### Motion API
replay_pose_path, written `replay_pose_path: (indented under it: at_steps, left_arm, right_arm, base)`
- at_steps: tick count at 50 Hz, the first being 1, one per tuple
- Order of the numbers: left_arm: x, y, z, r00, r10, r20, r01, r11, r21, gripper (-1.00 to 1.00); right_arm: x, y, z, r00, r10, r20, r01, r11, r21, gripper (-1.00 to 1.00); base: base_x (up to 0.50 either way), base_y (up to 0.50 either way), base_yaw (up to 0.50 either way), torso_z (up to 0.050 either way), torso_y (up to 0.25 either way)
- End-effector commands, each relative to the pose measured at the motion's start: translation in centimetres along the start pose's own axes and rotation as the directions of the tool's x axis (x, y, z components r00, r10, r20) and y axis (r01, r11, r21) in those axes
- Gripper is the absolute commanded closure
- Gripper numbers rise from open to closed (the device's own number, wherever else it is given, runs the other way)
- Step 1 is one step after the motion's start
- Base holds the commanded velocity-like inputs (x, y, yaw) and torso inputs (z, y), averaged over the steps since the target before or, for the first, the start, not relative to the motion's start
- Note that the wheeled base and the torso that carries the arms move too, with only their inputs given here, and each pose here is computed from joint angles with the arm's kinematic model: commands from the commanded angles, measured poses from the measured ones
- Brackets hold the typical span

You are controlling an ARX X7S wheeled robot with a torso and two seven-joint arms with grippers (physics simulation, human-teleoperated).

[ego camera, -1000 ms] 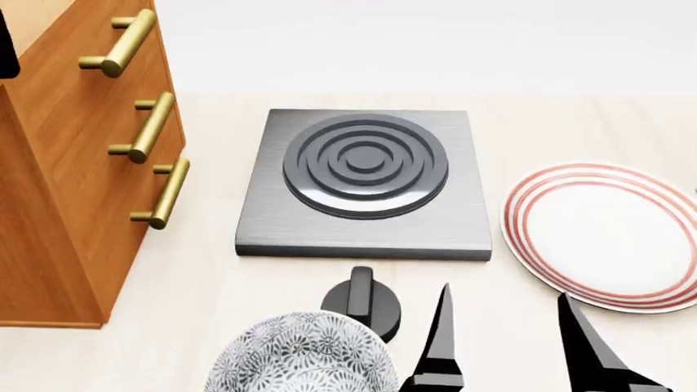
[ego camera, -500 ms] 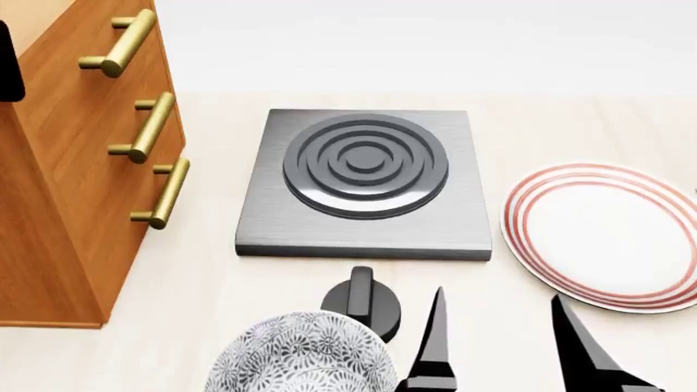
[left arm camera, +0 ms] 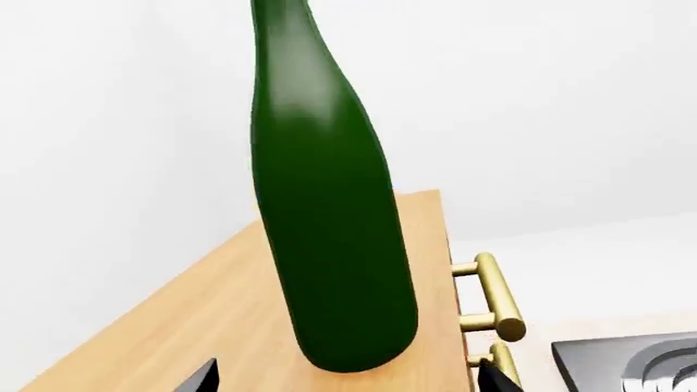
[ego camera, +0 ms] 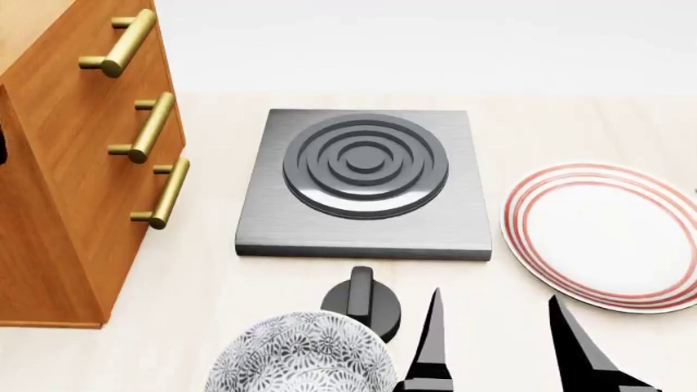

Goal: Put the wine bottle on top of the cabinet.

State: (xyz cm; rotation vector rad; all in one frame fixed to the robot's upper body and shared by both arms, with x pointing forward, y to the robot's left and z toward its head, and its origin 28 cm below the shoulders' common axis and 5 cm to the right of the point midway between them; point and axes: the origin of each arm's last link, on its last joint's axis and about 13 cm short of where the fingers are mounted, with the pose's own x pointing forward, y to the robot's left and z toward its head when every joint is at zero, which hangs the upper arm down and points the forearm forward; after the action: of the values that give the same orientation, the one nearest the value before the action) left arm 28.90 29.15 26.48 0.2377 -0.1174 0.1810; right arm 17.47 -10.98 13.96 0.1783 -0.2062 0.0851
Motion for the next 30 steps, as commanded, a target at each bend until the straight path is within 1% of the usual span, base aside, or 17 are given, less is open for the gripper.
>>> replay_pose_path:
  at_steps: [1,4,6,7,8,11,13,14,15,17,19,21,22,23,24,25,30]
  left_arm:
    - [-4.4,-1.0,-0.1,0.992,-0.011,0.124,0.005,0.999,0.043,-1.00]
    - [-5.6,-1.7,-0.5,0.988,-0.016,0.156,0.007,0.998,0.057,-1.00]
    - [-6.2,-2.2,-0.9,0.986,-0.007,0.166,-0.016,0.991,0.132,-1.00]
    - [-6.4,-2.5,-1.2,0.986,-0.033,0.161,0.020,0.996,0.085,-1.00]
    - [-6.8,-2.7,-1.5,0.986,-0.020,0.167,0.004,0.996,0.094,-1.00]
    - [-7.6,-3.1,-1.7,0.984,-0.026,0.176,0.010,0.996,0.089,-1.00]
    - [-8.8,-3.7,-2.0,0.980,-0.041,0.192,0.024,0.996,0.090,-1.00]
    - [-9.0,-3.9,-2.1,0.978,-0.045,0.202,0.031,0.997,0.072,-1.00]
    - [-9.3,-4.2,-2.3,0.975,-0.070,0.209,0.059,0.996,0.061,-1.00]
    - [-9.7,-4.8,-3.3,0.975,-0.087,0.205,0.086,0.996,0.013,-1.00]
    - [-10.0,-5.1,-3.8,0.977,-0.084,0.196,0.081,0.996,0.022,-1.00]
    - [-10.6,-5.6,-4.3,0.977,-0.107,0.184,0.112,0.994,-0.017,-1.00]
    - [-10.9,-5.8,-4.4,0.975,-0.112,0.192,0.125,0.991,-0.054,-1.00]
    - [-11.1,-5.9,-4.6,0.976,-0.116,0.185,0.123,0.992,-0.029,-1.00]
    - [-11.2,-6.0,-4.6,0.975,-0.122,0.185,0.130,0.991,-0.032,-1.00]
    - [-11.4,-6.2,-4.7,0.974,-0.130,0.188,0.144,0.988,-0.062,-1.00]
    - [-12.4,-7.1,-5.4,0.969,-0.173,0.178,0.186,0.981,-0.060,-1.00]
  right_arm:
    - [0.0,0.2,0.1,1.000,0.011,0.001,-0.011,1.000,-0.001,-1.00]
    - [0.0,0.3,0.0,1.000,0.016,-0.002,-0.016,1.000,-0.002,-1.00]
    - [0.0,0.2,0.1,1.000,0.014,0.000,-0.014,1.000,-0.001,-1.00]
    - [0.0,0.2,0.1,1.000,0.013,0.001,-0.013,1.000,-0.001,-1.00]
    - [0.0,0.2,0.1,1.000,0.015,0.002,-0.015,1.000,-0.006,-1.00]
    - [-0.1,0.2,0.1,1.000,0.016,0.001,-0.016,1.000,-0.006,-1.00]
    - [0.0,0.2,0.1,1.000,0.017,0.001,-0.017,1.000,-0.006,-1.00]
    - [0.0,0.2,0.1,1.000,0.018,0.000,-0.018,1.000,-0.006,-1.00]
    - [0.0,0.3,0.1,1.000,0.019,0.000,-0.019,1.000,-0.007,-1.00]
    - [0.0,0.3,0.2,1.000,0.021,0.002,-0.021,1.000,-0.010,-1.00]
    - [0.0,0.3,0.1,1.000,0.022,0.002,-0.022,1.000,-0.012,-1.00]
    - [0.0,0.3,0.1,1.000,0.024,0.001,-0.024,1.000,-0.013,-1.00]
    - [0.1,0.4,0.1,1.000,0.026,0.000,-0.026,1.000,-0.014,-1.00]
    - [0.1,0.4,0.1,1.000,0.027,0.000,-0.027,1.000,-0.014,-1.00]
    - [0.0,0.4,0.1,1.000,0.028,0.000,-0.028,1.000,-0.014,-1.00]
    - [0.0,0.5,0.1,1.000,0.028,0.000,-0.028,1.000,-0.014,-1.00]
    - [0.0,0.5,0.1,1.000,0.031,0.001,-0.031,0.999,-0.015,-1.00]
  base:
    - [0.00,0.00,0.00,0.000,0.000]
    - [0.00,0.00,0.00,0.000,0.000]
    - [0.00,0.00,0.00,0.000,0.000]
    - [0.00,0.00,0.00,0.000,0.000]
    - [0.00,0.00,0.00,0.000,0.000]
    - [0.00,0.00,0.00,0.000,0.000]
    - [0.00,0.00,0.00,0.000,0.000]
    - [0.00,0.00,0.00,0.000,0.000]
    - [0.00,0.00,0.00,0.000,0.000]
    - [0.00,0.00,0.00,0.000,0.000]
    - [0.00,0.00,0.00,0.000,0.000]
    - [0.00,0.00,0.00,0.000,0.000]
    - [0.00,0.00,0.00,0.000,0.000]
    - [0.00,0.00,0.00,0.000,0.000]
    - [0.00,0.00,0.00,0.000,0.000]
    - [0.00,0.00,0.00,0.000,0.000]
    - [0.00,0.00,0.00,0.000,0.000]
